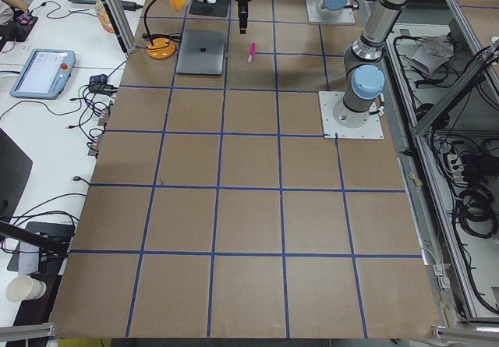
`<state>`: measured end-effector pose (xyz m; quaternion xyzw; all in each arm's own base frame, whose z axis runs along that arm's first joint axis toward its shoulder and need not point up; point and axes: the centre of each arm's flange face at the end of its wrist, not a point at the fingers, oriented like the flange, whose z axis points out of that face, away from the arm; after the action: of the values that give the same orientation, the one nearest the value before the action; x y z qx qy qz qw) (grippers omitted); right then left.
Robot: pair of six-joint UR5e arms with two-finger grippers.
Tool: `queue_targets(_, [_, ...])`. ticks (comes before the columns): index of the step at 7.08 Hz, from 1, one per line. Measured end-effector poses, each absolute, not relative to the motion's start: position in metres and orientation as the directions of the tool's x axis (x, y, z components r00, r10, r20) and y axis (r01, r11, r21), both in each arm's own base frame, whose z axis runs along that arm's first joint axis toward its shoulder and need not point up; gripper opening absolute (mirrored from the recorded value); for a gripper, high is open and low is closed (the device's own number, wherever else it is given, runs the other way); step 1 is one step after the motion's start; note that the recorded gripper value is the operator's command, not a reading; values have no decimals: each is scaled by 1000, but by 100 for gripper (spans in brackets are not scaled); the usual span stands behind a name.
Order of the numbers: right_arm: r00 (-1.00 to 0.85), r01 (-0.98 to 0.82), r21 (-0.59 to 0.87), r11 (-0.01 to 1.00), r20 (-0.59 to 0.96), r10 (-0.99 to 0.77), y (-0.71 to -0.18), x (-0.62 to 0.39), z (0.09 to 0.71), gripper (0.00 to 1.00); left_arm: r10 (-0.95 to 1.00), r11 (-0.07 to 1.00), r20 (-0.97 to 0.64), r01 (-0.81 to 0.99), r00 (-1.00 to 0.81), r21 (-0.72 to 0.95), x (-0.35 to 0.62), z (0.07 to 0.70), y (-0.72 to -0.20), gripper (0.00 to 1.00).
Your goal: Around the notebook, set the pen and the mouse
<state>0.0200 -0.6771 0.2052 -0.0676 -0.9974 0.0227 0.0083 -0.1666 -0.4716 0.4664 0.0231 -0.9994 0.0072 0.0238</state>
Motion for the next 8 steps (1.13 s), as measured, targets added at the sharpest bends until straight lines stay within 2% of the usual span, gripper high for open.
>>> queue_targets(1, [-991, 135, -41, 990, 13, 136, -678, 21, 200, 68, -46, 999, 47, -46, -998, -13, -167, 467, -471, 100])
queue_targets(2, [-991, 136, -34, 990, 13, 136, -678, 21, 197, 98, -46, 999, 47, -47, -998, -13, -166, 467, -471, 100])
queue_targets(6, [-991, 133, -41, 990, 12, 133, -678, 23, 203, 100, -45, 999, 47, -46, -998, -13, -167, 467, -471, 100])
queue_targets(8, [-993, 113, -50, 992, 13, 114, -669, 37, 240, 100, -45, 999, 47, -46, -998, -14, -167, 467, -471, 100])
